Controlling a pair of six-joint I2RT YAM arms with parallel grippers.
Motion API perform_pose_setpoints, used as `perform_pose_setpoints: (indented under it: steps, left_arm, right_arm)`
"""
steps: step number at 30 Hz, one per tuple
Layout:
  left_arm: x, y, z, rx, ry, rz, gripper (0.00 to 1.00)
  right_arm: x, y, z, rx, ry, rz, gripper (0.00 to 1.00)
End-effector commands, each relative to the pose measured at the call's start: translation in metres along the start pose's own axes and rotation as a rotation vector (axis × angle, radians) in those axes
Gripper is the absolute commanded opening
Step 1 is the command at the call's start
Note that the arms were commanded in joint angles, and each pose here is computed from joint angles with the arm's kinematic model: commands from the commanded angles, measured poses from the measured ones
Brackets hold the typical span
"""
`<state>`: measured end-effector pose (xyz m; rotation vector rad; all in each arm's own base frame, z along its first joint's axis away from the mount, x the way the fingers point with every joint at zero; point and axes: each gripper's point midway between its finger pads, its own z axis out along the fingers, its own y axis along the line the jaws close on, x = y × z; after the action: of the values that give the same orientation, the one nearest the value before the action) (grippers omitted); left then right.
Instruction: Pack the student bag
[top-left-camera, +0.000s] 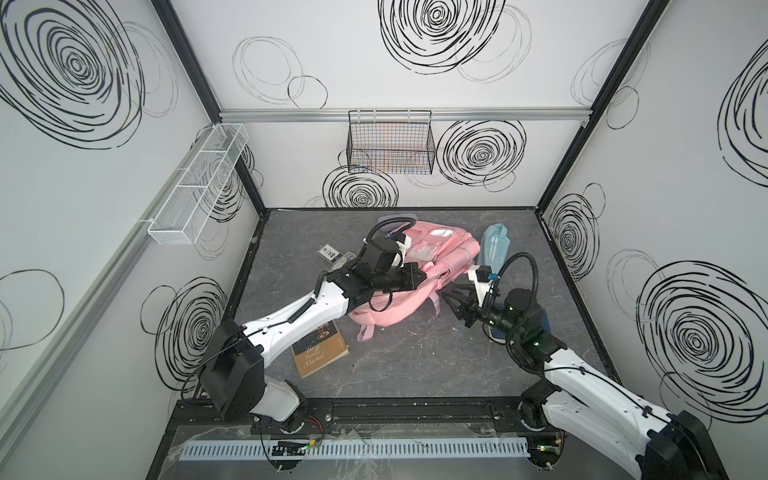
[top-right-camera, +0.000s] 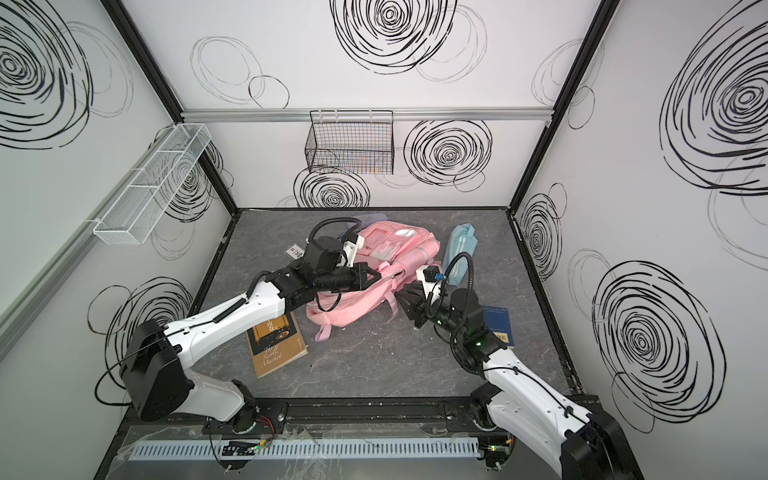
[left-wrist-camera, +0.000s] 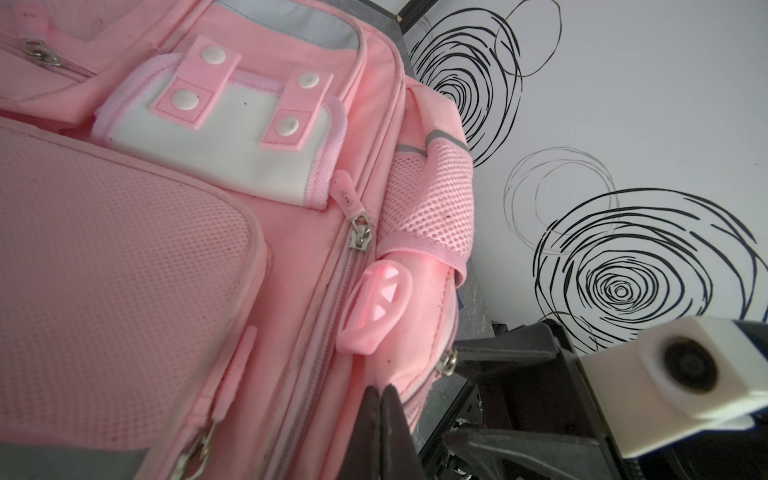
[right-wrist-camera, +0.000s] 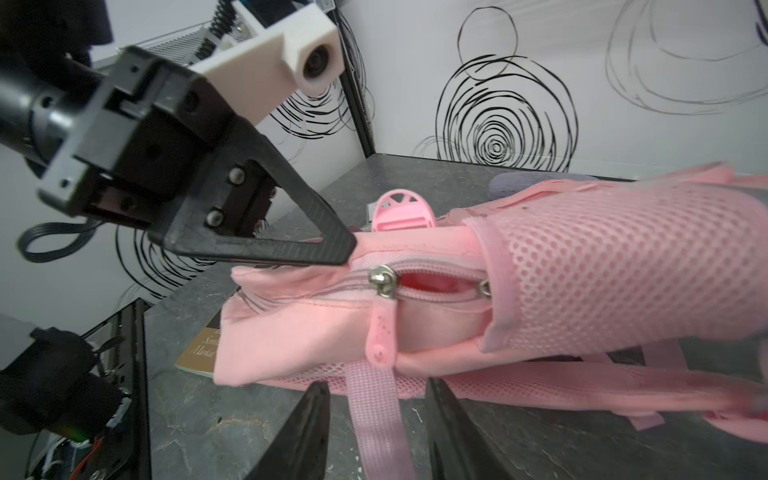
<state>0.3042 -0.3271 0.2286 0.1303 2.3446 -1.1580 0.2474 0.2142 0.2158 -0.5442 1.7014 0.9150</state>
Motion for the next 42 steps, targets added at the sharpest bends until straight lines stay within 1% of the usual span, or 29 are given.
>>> perform_pose_setpoints:
  steps: [1, 5, 14, 17, 20, 25, 30, 36, 40, 42]
  left_arm:
    - [-0.033, -0.047, -0.022, 0.151, -0.143, 0.055, 0.00]
    - [-0.031, -0.049, -0.022, 0.158, -0.143, 0.054, 0.00]
    - [-0.030, -0.051, -0.021, 0.165, -0.141, 0.051, 0.00]
    - [-0.029, -0.052, -0.021, 0.168, -0.140, 0.052, 0.00]
    - [-0.031, -0.050, -0.022, 0.164, -0.143, 0.051, 0.00]
    - [-0.031, -0.052, -0.021, 0.172, -0.142, 0.052, 0.00]
    - [-0.031, -0.053, -0.021, 0.178, -0.141, 0.049, 0.00]
    - [-0.031, -0.055, -0.021, 0.186, -0.140, 0.043, 0.00]
    - [-0.032, -0.056, -0.022, 0.189, -0.143, 0.043, 0.00]
    - [-0.031, -0.056, -0.022, 0.188, -0.142, 0.043, 0.00]
  right_arm:
    - [-0.035, 0.024, -0.003, -0.114, -0.101, -0.025, 0.43]
    - [-0.030, 0.012, 0.003, -0.065, -0.085, 0.000, 0.45]
    - [-0.028, 0.003, 0.016, -0.051, -0.057, 0.032, 0.43]
    - [-0.029, 0.000, 0.017, -0.043, -0.063, 0.032, 0.43]
    - [-0.027, -0.009, 0.017, -0.008, -0.048, 0.036, 0.45]
    - [-0.023, -0.018, 0.010, 0.014, -0.052, 0.047, 0.45]
    - [-0.024, -0.013, 0.012, -0.025, -0.052, 0.047, 0.48]
    - [-0.023, -0.003, 0.019, -0.112, -0.042, 0.068, 0.47]
    - [-0.018, -0.001, 0.024, -0.139, -0.014, 0.076, 0.43]
    - [-0.017, 0.002, 0.024, -0.155, -0.008, 0.078, 0.37]
